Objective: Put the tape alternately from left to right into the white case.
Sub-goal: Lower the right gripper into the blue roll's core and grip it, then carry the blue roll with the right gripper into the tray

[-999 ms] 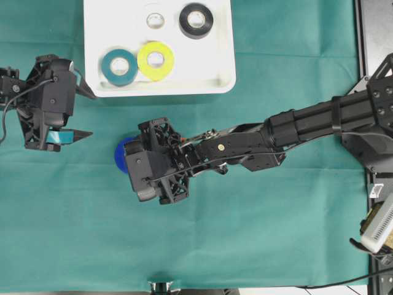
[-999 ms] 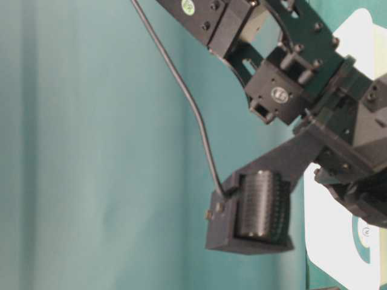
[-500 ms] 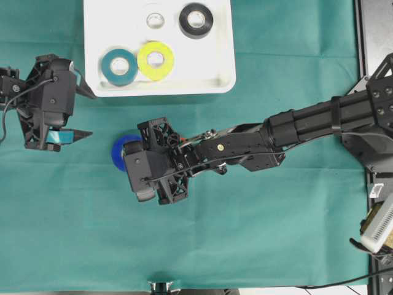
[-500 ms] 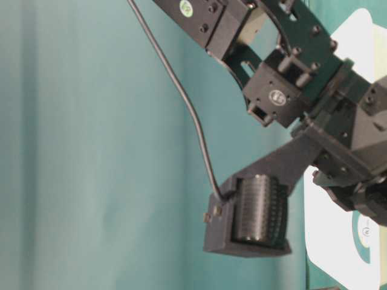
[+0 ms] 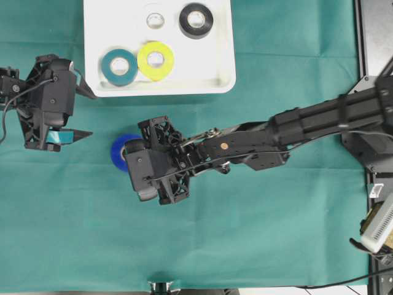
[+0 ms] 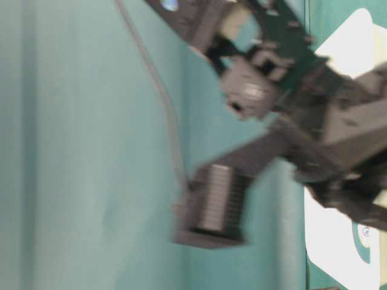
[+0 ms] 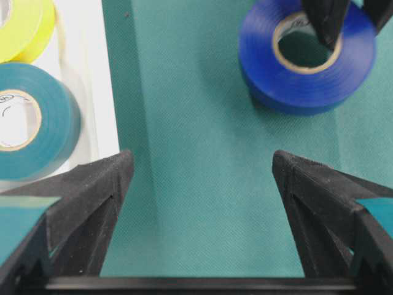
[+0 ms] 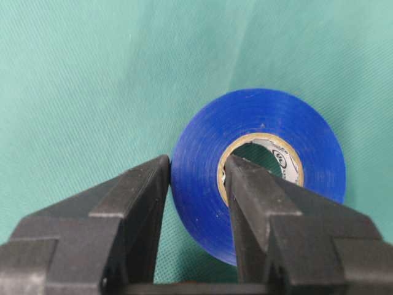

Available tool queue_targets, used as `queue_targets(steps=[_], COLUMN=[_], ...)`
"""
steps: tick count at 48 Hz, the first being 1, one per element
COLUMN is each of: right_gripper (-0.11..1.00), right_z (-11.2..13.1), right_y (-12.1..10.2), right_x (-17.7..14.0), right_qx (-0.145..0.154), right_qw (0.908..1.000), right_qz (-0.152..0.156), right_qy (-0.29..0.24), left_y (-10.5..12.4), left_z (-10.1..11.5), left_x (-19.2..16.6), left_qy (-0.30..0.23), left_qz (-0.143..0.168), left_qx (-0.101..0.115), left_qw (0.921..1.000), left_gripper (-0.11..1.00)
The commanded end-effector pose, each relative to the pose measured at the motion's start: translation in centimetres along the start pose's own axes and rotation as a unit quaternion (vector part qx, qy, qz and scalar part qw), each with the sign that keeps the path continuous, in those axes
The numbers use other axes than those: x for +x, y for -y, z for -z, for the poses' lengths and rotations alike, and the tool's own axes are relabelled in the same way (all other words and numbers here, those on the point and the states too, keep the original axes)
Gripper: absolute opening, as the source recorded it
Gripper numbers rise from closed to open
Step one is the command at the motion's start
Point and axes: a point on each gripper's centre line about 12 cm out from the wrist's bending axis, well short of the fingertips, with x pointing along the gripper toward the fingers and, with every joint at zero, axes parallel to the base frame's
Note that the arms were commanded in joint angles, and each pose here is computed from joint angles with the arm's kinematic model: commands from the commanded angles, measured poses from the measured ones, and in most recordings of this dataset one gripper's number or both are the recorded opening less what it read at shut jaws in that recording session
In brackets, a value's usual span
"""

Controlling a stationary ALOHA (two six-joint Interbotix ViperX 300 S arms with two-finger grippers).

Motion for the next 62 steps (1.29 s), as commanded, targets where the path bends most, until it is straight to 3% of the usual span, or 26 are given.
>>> queue_targets(steps=[1, 13, 33, 49, 62], right_gripper=[0.02, 0.02, 0.02, 0.02, 0.02], right_z=[-2.8, -3.7, -3.5, -1.8, 1.2], right_y=[-0.1, 0.1, 0.6, 4.2, 8.2], right_x=[-2.7, -4.8, -5.0, -7.3, -10.1], right_qx=[0.000, -0.001, -0.001, 0.024, 0.059], right_qw=[0.9991, 0.9991, 0.9994, 0.9982, 0.9940], right_qz=[-0.003, 0.008, 0.018, 0.056, 0.091], right_qy=[0.043, 0.042, 0.029, 0.004, -0.010], left_y=[0.0, 0.0, 0.0, 0.0, 0.0], left_z=[-0.6, -0.6, -0.7, -0.7, -0.7], left_x=[-0.3, -0.3, -0.3, -0.4, -0.4], left_qy=[0.013, 0.013, 0.015, 0.015, 0.015], left_qz=[-0.001, -0.001, -0.001, -0.001, -0.001], left_qx=[0.000, 0.000, 0.000, 0.000, -0.002], left_qw=[0.9999, 0.9999, 0.9999, 0.9999, 0.9999], left_gripper=[0.98, 0.98, 0.98, 0.98, 0.98])
